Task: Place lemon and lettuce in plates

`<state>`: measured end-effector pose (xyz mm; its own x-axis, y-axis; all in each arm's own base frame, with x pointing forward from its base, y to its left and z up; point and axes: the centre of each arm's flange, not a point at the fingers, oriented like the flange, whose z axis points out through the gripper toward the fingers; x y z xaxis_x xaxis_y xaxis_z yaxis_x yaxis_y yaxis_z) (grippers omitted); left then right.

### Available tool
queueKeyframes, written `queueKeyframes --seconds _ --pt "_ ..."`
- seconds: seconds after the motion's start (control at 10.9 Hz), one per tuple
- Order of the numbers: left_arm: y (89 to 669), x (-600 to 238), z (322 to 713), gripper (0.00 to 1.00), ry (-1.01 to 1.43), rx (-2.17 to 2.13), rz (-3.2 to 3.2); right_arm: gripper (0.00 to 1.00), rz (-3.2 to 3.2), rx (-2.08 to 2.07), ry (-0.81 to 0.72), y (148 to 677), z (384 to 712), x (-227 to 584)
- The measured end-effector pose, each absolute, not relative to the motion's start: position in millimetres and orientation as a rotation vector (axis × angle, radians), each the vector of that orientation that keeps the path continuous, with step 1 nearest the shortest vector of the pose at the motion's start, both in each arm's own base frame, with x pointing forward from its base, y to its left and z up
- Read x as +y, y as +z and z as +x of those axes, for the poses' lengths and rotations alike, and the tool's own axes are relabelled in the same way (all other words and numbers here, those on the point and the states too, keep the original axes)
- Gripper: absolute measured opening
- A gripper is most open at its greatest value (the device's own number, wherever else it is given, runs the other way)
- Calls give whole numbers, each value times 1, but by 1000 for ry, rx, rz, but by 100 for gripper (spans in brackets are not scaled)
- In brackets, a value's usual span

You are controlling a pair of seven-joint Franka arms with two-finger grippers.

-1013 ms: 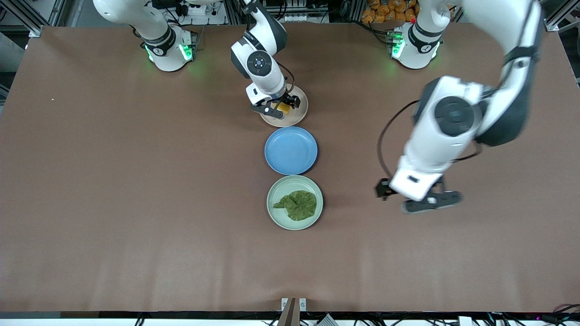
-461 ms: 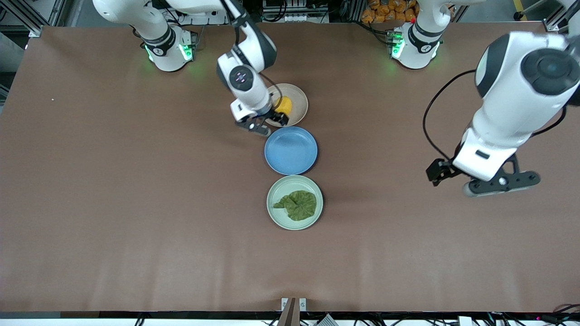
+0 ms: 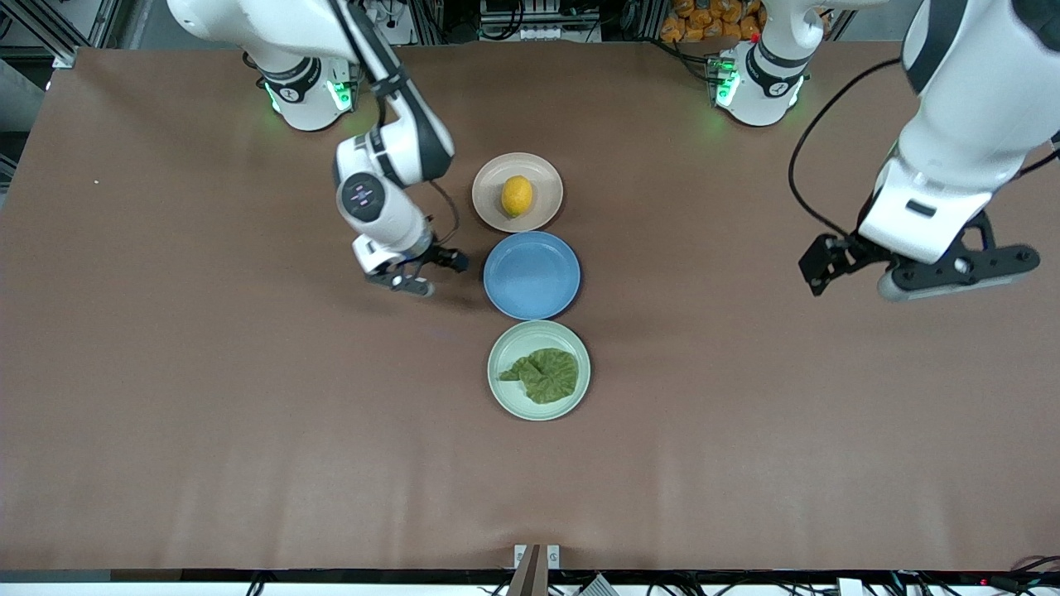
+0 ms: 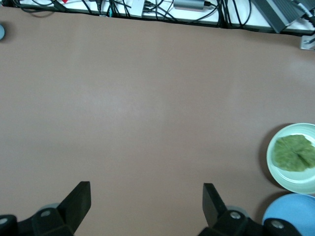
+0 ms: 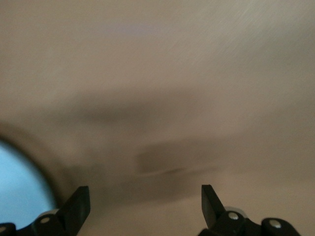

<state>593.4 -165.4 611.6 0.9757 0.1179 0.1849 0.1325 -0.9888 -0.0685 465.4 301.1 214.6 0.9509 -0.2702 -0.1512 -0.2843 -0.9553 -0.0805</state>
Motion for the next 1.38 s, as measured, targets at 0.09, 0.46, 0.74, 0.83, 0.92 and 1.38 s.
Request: queueKeyframes --seconds 0.09,0.46,0.74,0.83,0.92,1.38 --pt "622 -164 584 100 -253 -208 -3060 100 -3004 405 212 211 479 272" --pt "639 -126 577 100 -210 -231 -3106 100 -3001 270 191 202 520 166" --pt "646 -79 579 100 -205 -232 -3120 100 -2994 120 165 199 536 93" --pt "649 -72 577 100 -203 -223 -3118 100 -2990 82 152 199 540 68" --pt "652 -69 575 100 -204 -197 -3117 100 -2986 35 136 199 542 41" --pt "654 -52 571 100 -181 -157 -3110 100 -2976 -61 112 196 542 -17"
